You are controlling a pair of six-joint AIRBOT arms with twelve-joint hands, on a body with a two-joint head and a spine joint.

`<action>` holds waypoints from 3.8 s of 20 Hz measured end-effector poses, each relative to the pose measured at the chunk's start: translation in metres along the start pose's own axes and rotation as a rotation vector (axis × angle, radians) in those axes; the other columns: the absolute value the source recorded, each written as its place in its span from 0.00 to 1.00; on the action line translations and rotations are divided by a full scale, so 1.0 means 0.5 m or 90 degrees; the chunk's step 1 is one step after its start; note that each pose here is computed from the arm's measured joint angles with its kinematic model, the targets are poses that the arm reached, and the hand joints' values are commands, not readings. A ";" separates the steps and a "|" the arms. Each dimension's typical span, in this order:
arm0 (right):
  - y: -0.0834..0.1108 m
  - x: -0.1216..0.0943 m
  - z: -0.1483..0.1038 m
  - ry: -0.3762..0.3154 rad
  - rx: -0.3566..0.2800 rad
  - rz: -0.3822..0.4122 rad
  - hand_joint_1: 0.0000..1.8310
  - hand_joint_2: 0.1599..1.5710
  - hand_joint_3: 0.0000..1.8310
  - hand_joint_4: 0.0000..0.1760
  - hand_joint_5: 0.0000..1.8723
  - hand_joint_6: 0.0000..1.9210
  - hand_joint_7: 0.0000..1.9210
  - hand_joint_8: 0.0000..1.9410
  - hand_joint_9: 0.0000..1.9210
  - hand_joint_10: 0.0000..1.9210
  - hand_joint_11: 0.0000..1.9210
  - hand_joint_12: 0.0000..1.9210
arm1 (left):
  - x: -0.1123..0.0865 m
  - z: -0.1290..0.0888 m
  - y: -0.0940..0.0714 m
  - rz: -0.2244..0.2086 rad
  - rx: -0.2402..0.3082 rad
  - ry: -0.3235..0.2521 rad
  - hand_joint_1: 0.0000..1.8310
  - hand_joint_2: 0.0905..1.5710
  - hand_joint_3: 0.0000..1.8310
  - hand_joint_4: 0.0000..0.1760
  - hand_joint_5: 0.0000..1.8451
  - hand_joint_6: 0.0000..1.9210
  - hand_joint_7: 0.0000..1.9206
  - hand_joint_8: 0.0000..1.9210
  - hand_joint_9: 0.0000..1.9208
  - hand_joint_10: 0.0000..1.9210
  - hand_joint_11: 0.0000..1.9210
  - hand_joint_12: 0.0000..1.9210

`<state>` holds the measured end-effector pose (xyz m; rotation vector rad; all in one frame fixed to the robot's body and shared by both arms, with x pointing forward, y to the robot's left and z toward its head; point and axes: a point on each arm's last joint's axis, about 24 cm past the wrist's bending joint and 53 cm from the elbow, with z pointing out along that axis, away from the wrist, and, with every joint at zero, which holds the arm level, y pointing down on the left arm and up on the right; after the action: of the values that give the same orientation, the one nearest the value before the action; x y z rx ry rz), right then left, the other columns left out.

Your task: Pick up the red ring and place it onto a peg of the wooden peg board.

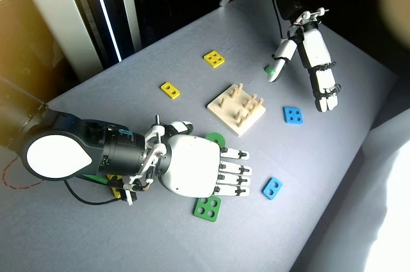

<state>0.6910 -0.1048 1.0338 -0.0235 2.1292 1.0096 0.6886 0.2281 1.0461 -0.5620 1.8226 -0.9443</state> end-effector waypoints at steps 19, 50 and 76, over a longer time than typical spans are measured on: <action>0.012 0.024 0.025 0.011 -0.008 0.013 0.47 0.58 0.01 0.00 0.27 0.04 0.05 0.01 0.00 0.00 0.00 0.00 | -0.004 0.004 -0.010 -0.001 0.007 -0.003 0.13 0.54 0.00 1.00 0.00 0.00 0.00 0.00 0.00 0.00 0.00 0.00; 0.041 0.037 0.037 0.024 -0.046 0.036 0.61 0.73 0.00 0.00 0.45 0.63 0.17 0.00 0.03 0.00 0.00 0.00 | -0.006 0.000 -0.001 -0.001 0.001 -0.005 0.13 0.55 0.00 1.00 0.00 0.00 0.00 0.00 0.00 0.00 0.00 0.00; 0.304 0.066 0.006 0.083 -0.264 -0.053 0.63 0.68 0.00 0.00 0.52 0.52 0.25 0.00 0.11 0.00 0.00 0.06 | -0.024 0.000 0.006 -0.004 -0.003 -0.019 0.14 0.56 0.00 0.94 0.00 0.00 0.00 0.00 0.00 0.00 0.00 0.00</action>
<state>0.6213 0.0111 1.1108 -0.3858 1.9768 1.4141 0.6937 0.2386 1.0505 -0.5829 1.7974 -0.9310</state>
